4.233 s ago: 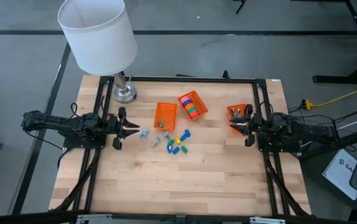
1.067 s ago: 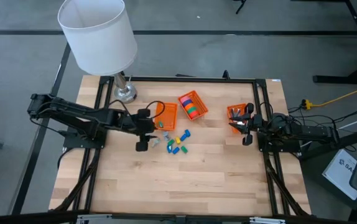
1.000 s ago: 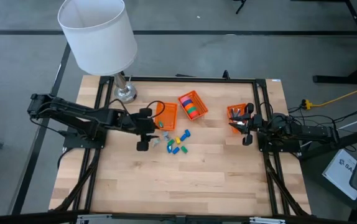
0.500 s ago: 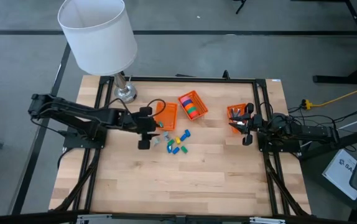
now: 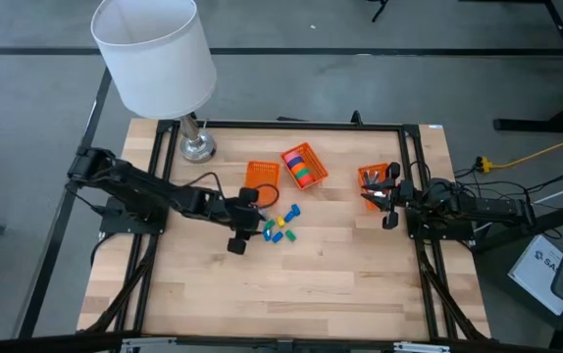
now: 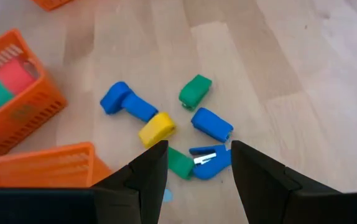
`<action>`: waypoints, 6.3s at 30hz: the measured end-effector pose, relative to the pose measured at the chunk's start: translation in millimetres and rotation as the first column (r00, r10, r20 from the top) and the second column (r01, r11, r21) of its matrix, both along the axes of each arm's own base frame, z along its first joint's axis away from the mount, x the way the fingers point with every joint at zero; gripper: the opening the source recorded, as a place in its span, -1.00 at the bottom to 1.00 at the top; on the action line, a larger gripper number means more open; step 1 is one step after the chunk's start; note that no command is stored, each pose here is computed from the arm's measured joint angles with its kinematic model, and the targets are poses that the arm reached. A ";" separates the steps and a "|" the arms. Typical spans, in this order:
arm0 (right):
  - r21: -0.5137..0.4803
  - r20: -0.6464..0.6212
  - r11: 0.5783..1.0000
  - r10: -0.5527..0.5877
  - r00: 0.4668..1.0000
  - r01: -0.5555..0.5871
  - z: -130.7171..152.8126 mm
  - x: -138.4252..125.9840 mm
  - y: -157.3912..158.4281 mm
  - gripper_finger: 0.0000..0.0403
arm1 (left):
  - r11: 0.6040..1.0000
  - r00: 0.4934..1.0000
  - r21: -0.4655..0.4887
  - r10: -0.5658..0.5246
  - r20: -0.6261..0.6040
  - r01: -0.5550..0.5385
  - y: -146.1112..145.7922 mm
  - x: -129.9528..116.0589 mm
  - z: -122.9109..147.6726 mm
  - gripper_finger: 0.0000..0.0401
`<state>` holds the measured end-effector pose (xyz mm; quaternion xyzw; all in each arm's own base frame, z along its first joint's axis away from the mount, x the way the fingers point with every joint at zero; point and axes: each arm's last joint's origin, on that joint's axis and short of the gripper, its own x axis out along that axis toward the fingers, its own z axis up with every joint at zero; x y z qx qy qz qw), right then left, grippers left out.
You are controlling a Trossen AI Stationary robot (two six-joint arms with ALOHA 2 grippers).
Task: Pick and place Stapler, Stapler remover, tape
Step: Put the green stapler into the left orange bin
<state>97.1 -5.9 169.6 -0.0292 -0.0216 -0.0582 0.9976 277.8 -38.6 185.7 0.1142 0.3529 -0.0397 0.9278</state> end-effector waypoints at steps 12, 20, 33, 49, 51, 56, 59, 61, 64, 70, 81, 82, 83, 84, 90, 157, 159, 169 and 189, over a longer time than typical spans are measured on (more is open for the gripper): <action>0.000 0.000 1.000 0.000 1.000 0.000 0.0 0.0 0.0 -0.46 | 0.998 0.997 0.020 0.053 0.051 -0.054 -0.5 23.1 -27.2 -0.15; 0.000 0.000 1.000 0.000 1.000 0.000 0.0 0.0 0.0 -0.46 | 0.979 0.981 0.059 0.193 0.036 -0.195 4.9 23.1 -34.2 -0.15; 0.000 0.000 1.000 0.001 1.000 -0.001 0.0 0.0 0.0 -0.46 | 0.961 0.957 0.094 0.268 -0.112 -0.259 8.0 16.5 -54.1 -0.15; -0.002 0.000 1.000 0.000 1.000 0.000 0.0 0.0 0.0 -0.46 | 0.922 0.873 0.103 0.387 -0.296 -0.374 10.4 -4.9 -60.0 -0.15; -0.001 0.000 1.000 0.000 1.000 0.000 0.0 0.0 0.0 -0.46 | 0.923 0.873 0.097 0.383 -0.303 -0.371 9.4 -5.6 -60.1 -0.15; -0.001 0.000 1.000 0.000 1.000 0.000 0.0 0.0 0.0 -0.46 | 0.932 0.874 0.101 0.360 -0.326 -0.347 4.4 -11.2 -55.6 -0.15; -0.001 -0.001 1.000 0.000 1.000 0.000 0.0 0.0 0.0 -0.46 | 0.938 0.889 0.080 0.344 -0.303 -0.336 1.9 -14.3 -45.9 -0.15; -0.001 0.000 1.000 0.001 1.000 -0.001 0.0 0.0 0.0 -0.46 | 0.941 0.902 0.060 0.337 -0.269 -0.333 0.6 -15.3 -36.9 -0.15; -0.001 -0.001 1.000 0.001 1.000 -0.001 0.0 0.0 0.0 -0.46 | 0.943 0.914 0.041 0.329 -0.239 -0.329 -0.7 -16.7 -28.8 -0.15; -0.001 0.000 1.000 0.001 1.000 -0.001 0.0 0.0 0.0 -0.46 | 0.938 0.928 -0.009 0.343 -0.144 -0.348 -2.4 -4.8 -28.5 -0.15; -0.001 0.000 1.000 0.001 1.000 -0.001 0.0 0.0 0.0 -0.46 | 0.847 0.863 -0.167 0.499 -0.079 -0.505 6.9 10.2 -35.7 -0.08; -0.001 -0.001 1.000 0.001 1.000 -0.001 0.0 0.0 0.0 -0.46 | 0.838 0.857 -0.182 0.508 -0.084 -0.514 7.8 10.3 -35.8 -0.06; -0.001 -0.001 1.000 0.000 1.000 0.000 0.0 0.0 0.0 -0.46 | 0.832 0.853 -0.191 0.515 -0.086 -0.521 7.9 10.2 -35.8 -0.03; -0.001 -0.001 1.000 0.001 1.000 -0.001 0.0 0.0 0.0 -0.46 | 0.826 0.849 -0.202 0.521 -0.085 -0.526 7.8 10.6 -35.5 -0.01; -0.001 -0.001 1.000 0.001 1.000 -0.001 0.0 0.0 0.0 -0.46 | 0.816 0.853 -0.251 0.509 -0.117 -0.521 4.7 14.7 -44.5 0.12; -0.001 -0.001 1.000 0.000 1.000 0.000 0.0 0.0 0.0 -0.46 | 0.762 0.733 -0.066 0.640 0.230 -0.645 60.1 29.8 33.7 -0.65; -0.001 -0.001 1.000 0.001 1.000 -0.001 0.0 0.0 0.0 -0.46 | 0.744 0.713 -0.067 0.659 0.241 -0.665 65.7 27.4 37.4 -0.65; -0.001 -0.001 1.000 0.001 1.000 -0.001 0.0 0.0 0.0 -0.46 | 0.654 0.628 -0.084 0.749 0.212 -0.752 95.2 17.6 38.9 -0.64; -0.001 0.000 1.000 0.001 1.000 -0.001 0.0 0.0 0.0 -0.46 | 0.534 0.536 -0.035 0.843 -0.057 -0.844 129.1 -9.7 18.4 -0.62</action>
